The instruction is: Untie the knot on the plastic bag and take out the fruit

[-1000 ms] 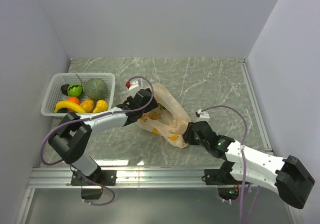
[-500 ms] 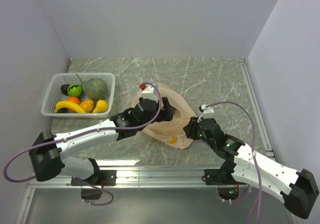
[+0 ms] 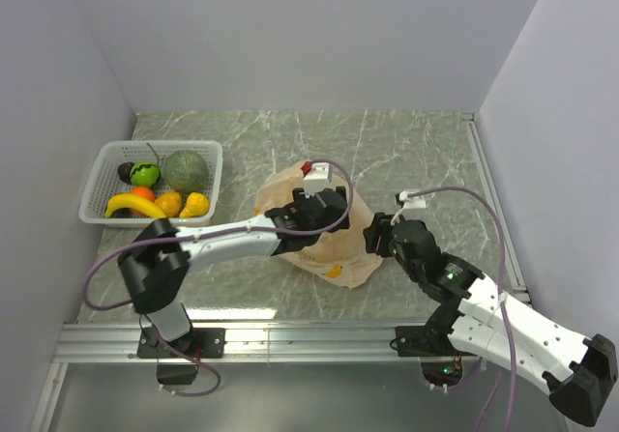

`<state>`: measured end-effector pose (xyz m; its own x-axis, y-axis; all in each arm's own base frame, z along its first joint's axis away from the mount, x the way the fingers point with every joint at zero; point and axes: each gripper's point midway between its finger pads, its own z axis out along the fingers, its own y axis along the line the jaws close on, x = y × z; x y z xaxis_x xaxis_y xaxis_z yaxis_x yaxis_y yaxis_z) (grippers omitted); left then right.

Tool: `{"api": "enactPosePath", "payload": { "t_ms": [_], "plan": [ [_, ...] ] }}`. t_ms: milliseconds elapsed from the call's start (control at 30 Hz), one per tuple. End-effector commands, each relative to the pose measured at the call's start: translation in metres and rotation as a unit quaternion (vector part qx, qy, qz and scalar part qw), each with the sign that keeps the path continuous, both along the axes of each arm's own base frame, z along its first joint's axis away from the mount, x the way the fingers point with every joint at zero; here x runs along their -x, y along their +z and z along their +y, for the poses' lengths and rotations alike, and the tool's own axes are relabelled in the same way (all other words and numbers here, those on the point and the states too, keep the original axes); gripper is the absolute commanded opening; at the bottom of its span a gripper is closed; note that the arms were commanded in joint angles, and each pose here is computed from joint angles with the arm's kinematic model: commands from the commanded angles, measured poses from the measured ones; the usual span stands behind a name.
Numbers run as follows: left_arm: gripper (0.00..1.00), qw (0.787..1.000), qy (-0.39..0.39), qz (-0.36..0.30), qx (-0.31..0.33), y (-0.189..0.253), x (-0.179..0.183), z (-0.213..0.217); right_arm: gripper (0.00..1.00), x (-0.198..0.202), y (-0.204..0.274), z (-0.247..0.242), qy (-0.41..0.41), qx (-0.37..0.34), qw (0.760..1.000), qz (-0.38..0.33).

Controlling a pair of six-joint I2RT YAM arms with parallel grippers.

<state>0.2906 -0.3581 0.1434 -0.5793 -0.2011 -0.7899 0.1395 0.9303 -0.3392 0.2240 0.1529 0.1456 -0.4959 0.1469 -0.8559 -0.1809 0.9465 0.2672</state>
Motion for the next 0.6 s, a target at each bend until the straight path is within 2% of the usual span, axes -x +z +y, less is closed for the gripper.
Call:
{"api": "enactPosePath", "payload": {
  "t_ms": [0, 100, 167, 267, 567],
  "plan": [
    [0.79, 0.999, 0.032, -0.002, 0.009, 0.002, -0.029, -0.002, 0.63, -0.023, 0.033, -0.018, -0.055, 0.022, 0.997, -0.042],
    [0.8, 1.0, 0.027, 0.008, -0.001, -0.017, -0.038, -0.005, 0.68, -0.034, 0.042, -0.014, -0.049, 0.023, 0.997, -0.055],
    [0.81, 0.999, 0.031, 0.009, -0.007, -0.025, -0.046, -0.003, 0.76, -0.041, 0.039, -0.01, -0.032, 0.022, 0.998, -0.05],
    [0.85, 0.999, 0.04, 0.011, -0.01, -0.036, -0.059, 0.002, 0.81, -0.053, 0.034, -0.005, -0.018, 0.018, 0.999, -0.04],
    [0.87, 1.0, 0.017, -0.017, -0.001, -0.04, -0.083, -0.01, 0.78, -0.079, 0.011, 0.025, 0.042, -0.017, 0.999, -0.019]
  ]
}}
